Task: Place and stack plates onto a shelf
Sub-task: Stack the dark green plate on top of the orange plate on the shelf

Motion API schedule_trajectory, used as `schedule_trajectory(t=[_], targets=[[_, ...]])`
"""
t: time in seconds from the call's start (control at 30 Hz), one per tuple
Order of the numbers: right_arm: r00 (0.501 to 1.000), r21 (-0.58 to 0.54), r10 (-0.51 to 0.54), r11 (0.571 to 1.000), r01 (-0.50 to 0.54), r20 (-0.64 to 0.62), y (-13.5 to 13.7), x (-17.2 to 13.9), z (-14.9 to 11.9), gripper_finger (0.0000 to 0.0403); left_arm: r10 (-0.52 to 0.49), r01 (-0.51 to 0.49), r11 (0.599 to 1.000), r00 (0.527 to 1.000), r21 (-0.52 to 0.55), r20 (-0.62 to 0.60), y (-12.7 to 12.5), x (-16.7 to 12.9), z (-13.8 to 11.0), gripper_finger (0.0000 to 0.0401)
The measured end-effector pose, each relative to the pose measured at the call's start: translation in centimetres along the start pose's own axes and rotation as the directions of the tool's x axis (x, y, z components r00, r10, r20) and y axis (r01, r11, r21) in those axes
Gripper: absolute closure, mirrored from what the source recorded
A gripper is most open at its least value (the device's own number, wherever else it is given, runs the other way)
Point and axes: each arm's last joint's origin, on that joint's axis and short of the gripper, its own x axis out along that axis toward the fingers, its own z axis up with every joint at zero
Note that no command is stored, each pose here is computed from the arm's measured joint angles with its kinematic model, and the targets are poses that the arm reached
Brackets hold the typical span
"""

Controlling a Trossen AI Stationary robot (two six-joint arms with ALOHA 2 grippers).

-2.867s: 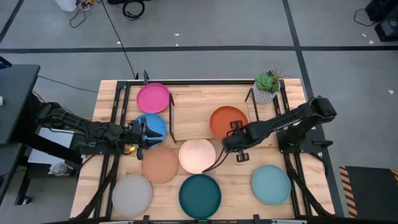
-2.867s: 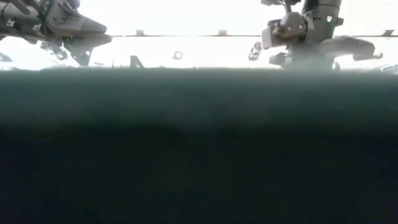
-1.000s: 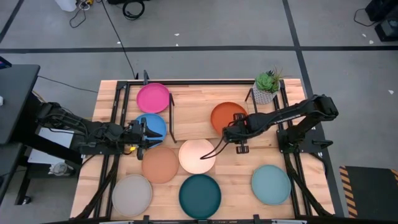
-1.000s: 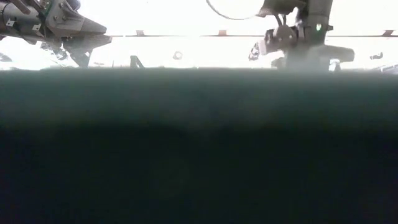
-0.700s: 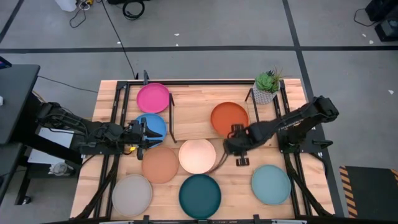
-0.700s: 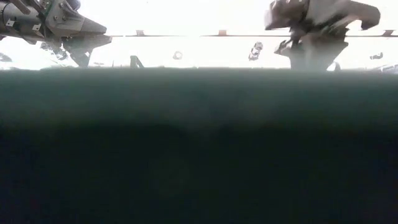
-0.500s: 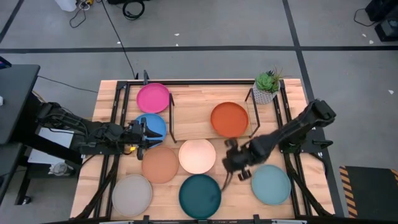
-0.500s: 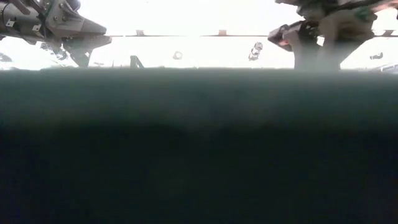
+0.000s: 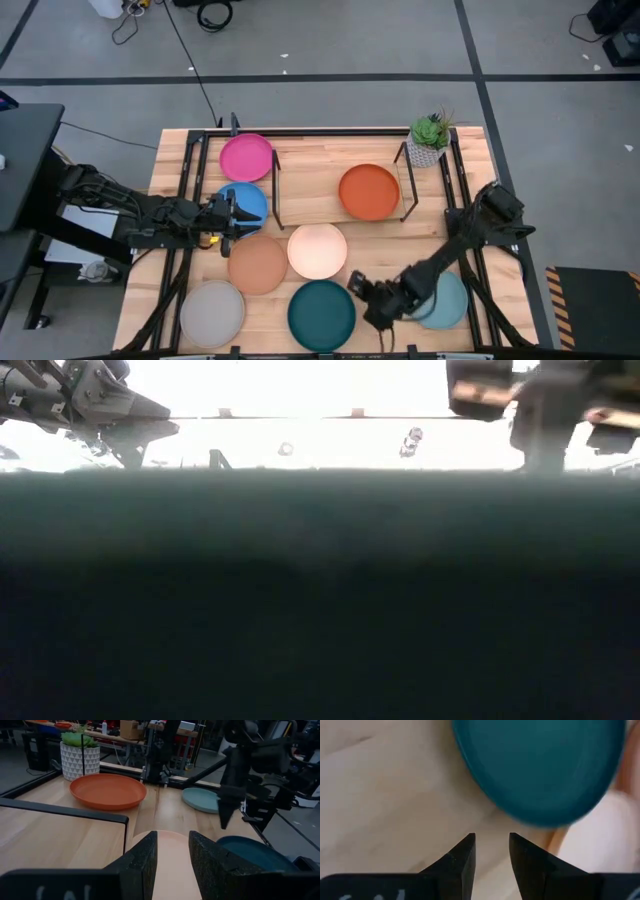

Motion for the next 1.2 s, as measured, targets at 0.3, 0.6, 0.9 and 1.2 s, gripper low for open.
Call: schedule_trajectory(t=[0.3,0.6,0.9,1.2], targets=[[0.991,-0.186,-0.120,0.974,0.128,0.050,2.9,-1.1,2.2,0.0279,0.006,-0.006,1.000,1.000,-0.007,0.003,0.0,0.0,0.0,0.0282],[0.985,-0.305,-0.171,0.936,0.175,0.039,3.8,0.6,2.7,0.0279,0.009,-0.008,0.997,1.000,-0.073,0.006,0.0,0.0,0.0,0.0282],[0.980,-0.305,-0.150,0.934,0.185,0.134,3.4,0.6,3.4,0.0279,0.008,-0.008,0.996,1.000,-0.091,0.006,0.0,0.0,0.1,0.0282],[0.984,-0.279,-0.105,0.950,0.142,0.143,3.4,1.9,3.3,0.0281,0.017,-0.017,0.997,1.000,-0.076,-0.001,0.1,0.0,0.0,0.0282]])
